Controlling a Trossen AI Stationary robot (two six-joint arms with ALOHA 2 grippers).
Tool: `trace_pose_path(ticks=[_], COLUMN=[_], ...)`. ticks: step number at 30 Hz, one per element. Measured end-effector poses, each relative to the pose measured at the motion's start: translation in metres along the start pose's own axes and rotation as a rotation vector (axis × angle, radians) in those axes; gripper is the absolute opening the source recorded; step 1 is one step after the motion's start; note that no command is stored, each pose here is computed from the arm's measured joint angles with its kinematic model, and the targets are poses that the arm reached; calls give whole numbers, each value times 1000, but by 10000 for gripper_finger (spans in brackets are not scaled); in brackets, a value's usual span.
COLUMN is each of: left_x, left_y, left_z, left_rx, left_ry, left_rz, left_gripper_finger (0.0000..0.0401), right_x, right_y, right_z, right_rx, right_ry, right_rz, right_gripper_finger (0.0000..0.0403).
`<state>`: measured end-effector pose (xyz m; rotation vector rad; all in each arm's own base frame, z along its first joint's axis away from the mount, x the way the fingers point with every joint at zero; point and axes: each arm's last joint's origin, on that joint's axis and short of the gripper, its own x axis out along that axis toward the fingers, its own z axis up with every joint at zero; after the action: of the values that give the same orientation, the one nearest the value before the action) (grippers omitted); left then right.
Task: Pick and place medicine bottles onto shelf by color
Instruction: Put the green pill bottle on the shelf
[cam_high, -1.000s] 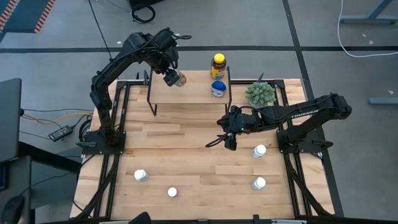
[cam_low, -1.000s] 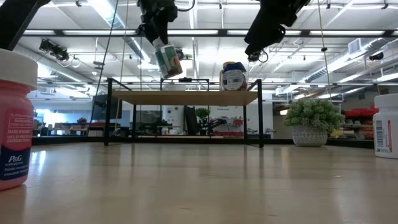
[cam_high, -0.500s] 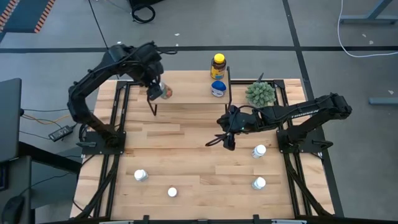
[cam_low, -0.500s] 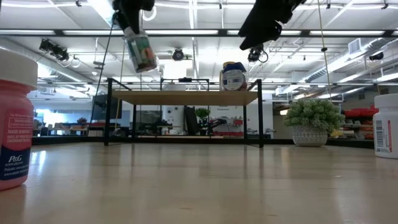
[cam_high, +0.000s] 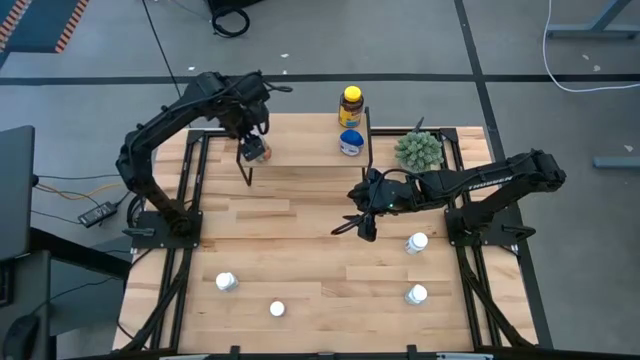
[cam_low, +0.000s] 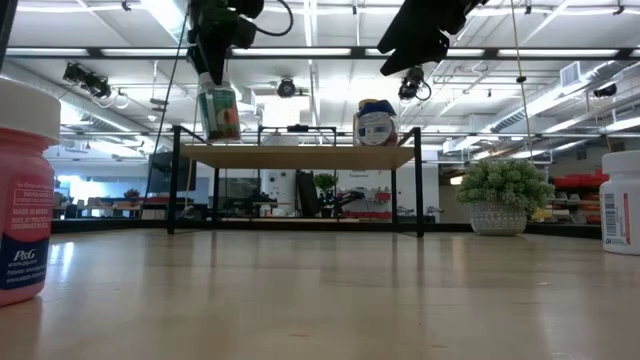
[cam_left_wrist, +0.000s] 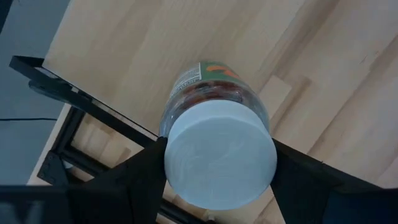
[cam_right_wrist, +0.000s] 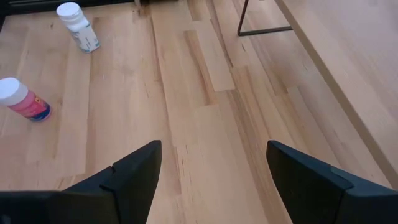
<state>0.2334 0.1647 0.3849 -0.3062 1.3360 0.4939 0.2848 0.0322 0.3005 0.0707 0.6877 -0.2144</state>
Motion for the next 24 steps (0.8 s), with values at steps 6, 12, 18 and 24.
trace_pose_path(ticks=[6, 12, 18, 24], left_x=[1, 1, 0, 0], left_y=[2, 3, 3, 5], left_z=[0, 0, 0, 0], left_rx=[8, 7, -2, 5], left_ry=[-1, 3, 2, 8], left_rz=[8, 45, 46, 113], left_gripper_finger=[257, 271, 287, 302], right_x=[0, 0, 0, 0], right_y=[0, 0, 0, 0], right_z=[0, 0, 0, 0], right_rx=[4, 5, 4, 4], right_ry=[1, 0, 0, 1], right_rz=[0, 0, 0, 0], right_gripper_finger=[298, 298, 298, 298])
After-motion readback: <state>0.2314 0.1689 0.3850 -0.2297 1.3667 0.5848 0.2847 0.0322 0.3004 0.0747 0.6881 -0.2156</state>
